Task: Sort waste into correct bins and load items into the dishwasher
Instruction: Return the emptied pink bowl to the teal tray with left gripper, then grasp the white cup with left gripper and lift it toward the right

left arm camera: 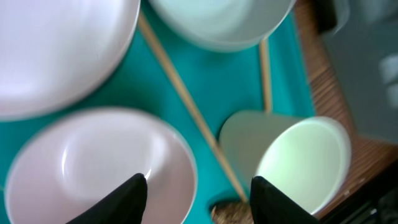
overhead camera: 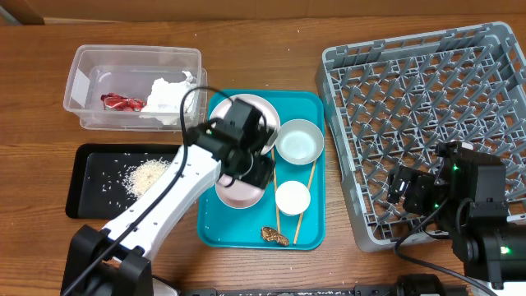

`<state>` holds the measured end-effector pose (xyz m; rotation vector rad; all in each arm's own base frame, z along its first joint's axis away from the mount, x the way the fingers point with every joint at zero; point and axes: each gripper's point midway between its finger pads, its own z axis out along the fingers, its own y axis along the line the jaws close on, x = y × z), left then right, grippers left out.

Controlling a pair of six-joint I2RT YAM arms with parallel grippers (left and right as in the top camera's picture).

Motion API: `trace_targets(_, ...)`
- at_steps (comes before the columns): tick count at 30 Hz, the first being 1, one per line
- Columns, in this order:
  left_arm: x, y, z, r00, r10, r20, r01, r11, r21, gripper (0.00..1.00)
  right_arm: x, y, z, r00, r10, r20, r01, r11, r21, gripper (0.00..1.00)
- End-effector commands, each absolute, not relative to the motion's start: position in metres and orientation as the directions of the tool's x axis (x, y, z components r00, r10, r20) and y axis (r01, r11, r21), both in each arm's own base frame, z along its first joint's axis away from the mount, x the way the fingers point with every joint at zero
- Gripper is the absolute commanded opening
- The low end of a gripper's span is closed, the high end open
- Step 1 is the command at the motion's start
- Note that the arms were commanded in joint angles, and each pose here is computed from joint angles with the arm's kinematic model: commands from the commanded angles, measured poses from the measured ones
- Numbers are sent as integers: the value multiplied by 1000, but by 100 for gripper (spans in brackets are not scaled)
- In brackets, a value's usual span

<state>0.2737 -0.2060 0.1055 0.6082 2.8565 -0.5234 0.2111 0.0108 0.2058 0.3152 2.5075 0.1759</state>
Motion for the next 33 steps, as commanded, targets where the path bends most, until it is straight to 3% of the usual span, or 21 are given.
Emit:
trace_targets(1,285,-231,136,-881,353,-315,459,798,-391,50,214,10,217,-772,264,-579,178,963,203,100)
trace_targets(3,287,-234,135,-877,354,-325,465,794,-392,45,214,10,217,-772,264,-578,178,963,203,100)
trace_targets(16,235,-245,74,-873,475,-108,477,792,-381,43,214,10,217,-772,264,-578,177,963,203,100)
trace_targets(19,232,-243,62,-863,498,-82,495,803,-332,32,213,10,217,-772,264,-578,178,963,203,100)
trace_targets(20,232,-241,59,-863,500,-76,497,810,-310,23,213,10,217,-772,264,-578,178,963,203,100)
trace_targets(21,234,-239,58,-866,495,-74,493,820,-291,7,213,10,217,-772,264,-578,178,963,203,100)
trace_targets(22,236,-237,57,-873,483,-73,483,831,-277,4,213,10,217,-772,264,-578,178,963,203,100)
trace_targets(28,260,-232,90,-903,415,-115,429,849,-308,4,214,0,217,-761,270,-590,216,963,162,100)
trace_targets(31,284,-226,142,-926,330,-185,378,809,-450,4,220,-31,226,-665,365,-652,395,912,108,100)
trace_targets(33,301,-222,168,-939,257,-228,342,760,-553,4,230,-30,233,-635,367,-680,386,913,132,100)
